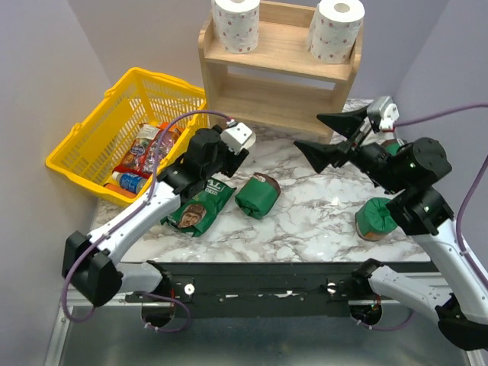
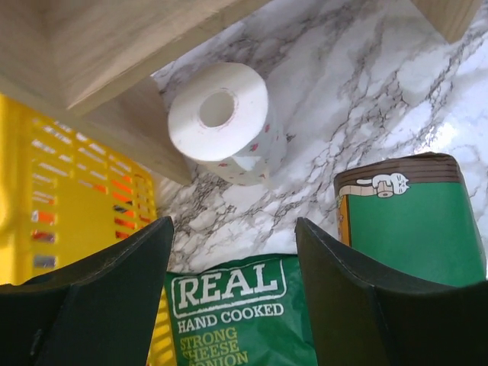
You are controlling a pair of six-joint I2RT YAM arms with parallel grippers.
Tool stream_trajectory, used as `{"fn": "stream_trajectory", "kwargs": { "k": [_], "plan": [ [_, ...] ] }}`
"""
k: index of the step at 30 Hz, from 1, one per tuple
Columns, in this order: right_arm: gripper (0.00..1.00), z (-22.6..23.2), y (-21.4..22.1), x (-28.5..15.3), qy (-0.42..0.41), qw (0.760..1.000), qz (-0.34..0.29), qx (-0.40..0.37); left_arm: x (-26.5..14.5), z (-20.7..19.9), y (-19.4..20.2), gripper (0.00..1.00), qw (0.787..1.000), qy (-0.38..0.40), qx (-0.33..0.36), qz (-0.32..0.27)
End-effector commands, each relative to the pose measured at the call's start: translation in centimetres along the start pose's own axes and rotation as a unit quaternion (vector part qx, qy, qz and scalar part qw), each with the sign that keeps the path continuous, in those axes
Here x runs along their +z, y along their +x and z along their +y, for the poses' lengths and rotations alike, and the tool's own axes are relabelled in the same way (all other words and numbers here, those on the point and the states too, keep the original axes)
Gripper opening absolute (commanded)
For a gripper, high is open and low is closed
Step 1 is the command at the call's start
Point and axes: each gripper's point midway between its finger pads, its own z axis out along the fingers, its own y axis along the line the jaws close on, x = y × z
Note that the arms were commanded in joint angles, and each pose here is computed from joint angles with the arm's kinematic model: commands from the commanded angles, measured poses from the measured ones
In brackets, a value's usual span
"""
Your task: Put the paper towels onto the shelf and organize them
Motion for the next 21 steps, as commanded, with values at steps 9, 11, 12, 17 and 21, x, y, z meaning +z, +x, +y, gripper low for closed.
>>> {"fn": "stream_trajectory", "kwargs": {
  "k": [9,11,12,17,21],
  "plan": [
    [1.00,2.5,0.3,-7.0,-0.010,1.000,-0.029,0.008,10.6,-2.8,1.7,0.79,0.994,0.061,0.061,0.066],
    [1.00,2.2,0.6,-7.4,0.000,1.000,-0.025,-0.003,11.3,-2.8,2.0,0.79,0.993,0.059,0.070,0.070],
    [1.00,2.0,0.7,-7.5,0.007,1.000,-0.023,-0.006,11.9,-2.9,2.6,0.79,0.993,0.061,0.072,0.078],
    [1.00,1.7,0.3,-7.9,0.019,1.000,-0.017,-0.004,12.7,-2.5,3.9,0.79,0.988,0.050,0.093,0.114],
    [1.00,2.6,0.1,-8.1,-0.006,1.000,-0.015,-0.004,12.7,-1.8,3.9,0.79,0.985,0.031,0.120,0.120]
  ]
}}
